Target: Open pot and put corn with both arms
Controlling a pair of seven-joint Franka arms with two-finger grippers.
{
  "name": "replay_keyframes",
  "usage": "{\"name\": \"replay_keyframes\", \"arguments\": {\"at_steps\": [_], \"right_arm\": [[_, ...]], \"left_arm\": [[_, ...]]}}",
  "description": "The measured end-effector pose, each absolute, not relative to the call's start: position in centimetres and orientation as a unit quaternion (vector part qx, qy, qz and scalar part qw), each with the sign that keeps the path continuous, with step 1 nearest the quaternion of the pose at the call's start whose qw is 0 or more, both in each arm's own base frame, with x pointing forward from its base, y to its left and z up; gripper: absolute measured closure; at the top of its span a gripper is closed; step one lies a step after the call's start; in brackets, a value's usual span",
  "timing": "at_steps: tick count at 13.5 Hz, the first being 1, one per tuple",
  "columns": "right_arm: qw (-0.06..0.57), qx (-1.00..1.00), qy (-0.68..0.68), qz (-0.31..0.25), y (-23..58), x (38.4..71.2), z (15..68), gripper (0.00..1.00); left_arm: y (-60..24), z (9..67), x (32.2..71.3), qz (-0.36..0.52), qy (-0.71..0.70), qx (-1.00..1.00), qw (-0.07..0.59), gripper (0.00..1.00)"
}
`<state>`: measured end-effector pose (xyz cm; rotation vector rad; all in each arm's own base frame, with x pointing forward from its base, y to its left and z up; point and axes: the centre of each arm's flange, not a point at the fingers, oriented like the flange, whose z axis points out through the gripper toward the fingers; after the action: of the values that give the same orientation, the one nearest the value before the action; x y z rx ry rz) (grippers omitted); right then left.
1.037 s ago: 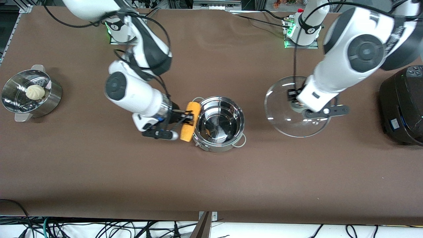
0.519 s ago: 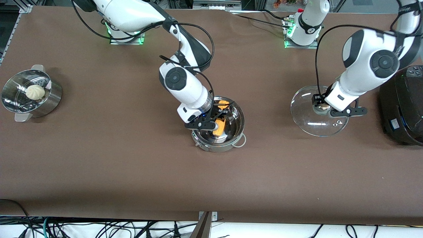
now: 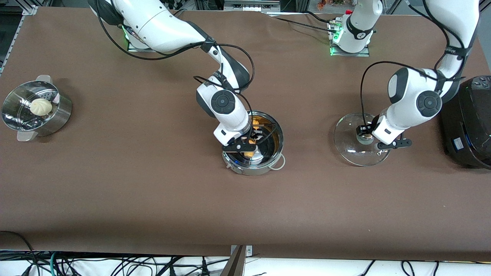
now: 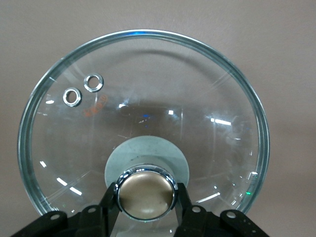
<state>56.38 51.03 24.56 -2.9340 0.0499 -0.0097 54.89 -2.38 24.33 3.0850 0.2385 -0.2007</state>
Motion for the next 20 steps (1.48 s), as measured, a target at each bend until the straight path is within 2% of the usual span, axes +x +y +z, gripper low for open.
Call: {"name": "replay_keyframes", "arguments": {"at_steps": [3, 5, 7, 10, 11, 13, 15, 17, 20], "right_arm": [[0.102, -0.995, 0.016, -0.003, 51.1, 56.3, 24.6, 0.51], [0.09, -0.996, 0.012, 0.01, 51.1, 56.0, 24.8, 0.25], [0.072, -0.997, 0.008, 0.025, 50.9, 55.9, 27.5, 0.01], [0.057, -0.998, 0.004, 0.029, 50.2, 55.8, 35.1, 0.0], [0.053, -0.998, 0.003, 0.029, 49.6, 55.5, 37.7, 0.0], [0.038, -0.999, 0.007, 0.032, 47.7, 55.1, 42.4, 0.0], [0.011, -0.999, 0.028, 0.023, 43.9, 56.2, 46.2, 0.0], [-0.028, -0.999, 0.027, 0.015, 36.9, 59.0, 49.0, 0.0], [-0.076, -0.995, -0.03, 0.063, 22.7, 62.7, 51.7, 0.0]], "left_arm": [[-2.5, 21.2, 55.0, -0.068, 0.079, 0.994, 0.031, 0.51], [-2.4, 21.1, 55.2, -0.067, 0.079, 0.994, 0.032, 0.51], [-2.0, 21.2, 55.3, -0.065, 0.082, 0.994, 0.033, 0.37], [-0.9, 23.4, 56.6, -0.041, 0.083, 0.995, 0.033, 0.04], [-0.7, 25.8, 57.3, -0.027, 0.08, 0.996, 0.029, 0.0], [-0.4, 32.6, 58.3, -0.001, 0.075, 0.997, 0.016, 0.0], [-0.2, 39.9, 58.6, -0.001, 0.076, 0.997, 0.001, 0.0], [-0.1, 46.3, 58.6, -0.025, 0.078, 0.997, -0.008, 0.0], [-0.4, 53.0, 59.4, -0.005, 0.076, 0.997, -0.007, 0.0]]}}
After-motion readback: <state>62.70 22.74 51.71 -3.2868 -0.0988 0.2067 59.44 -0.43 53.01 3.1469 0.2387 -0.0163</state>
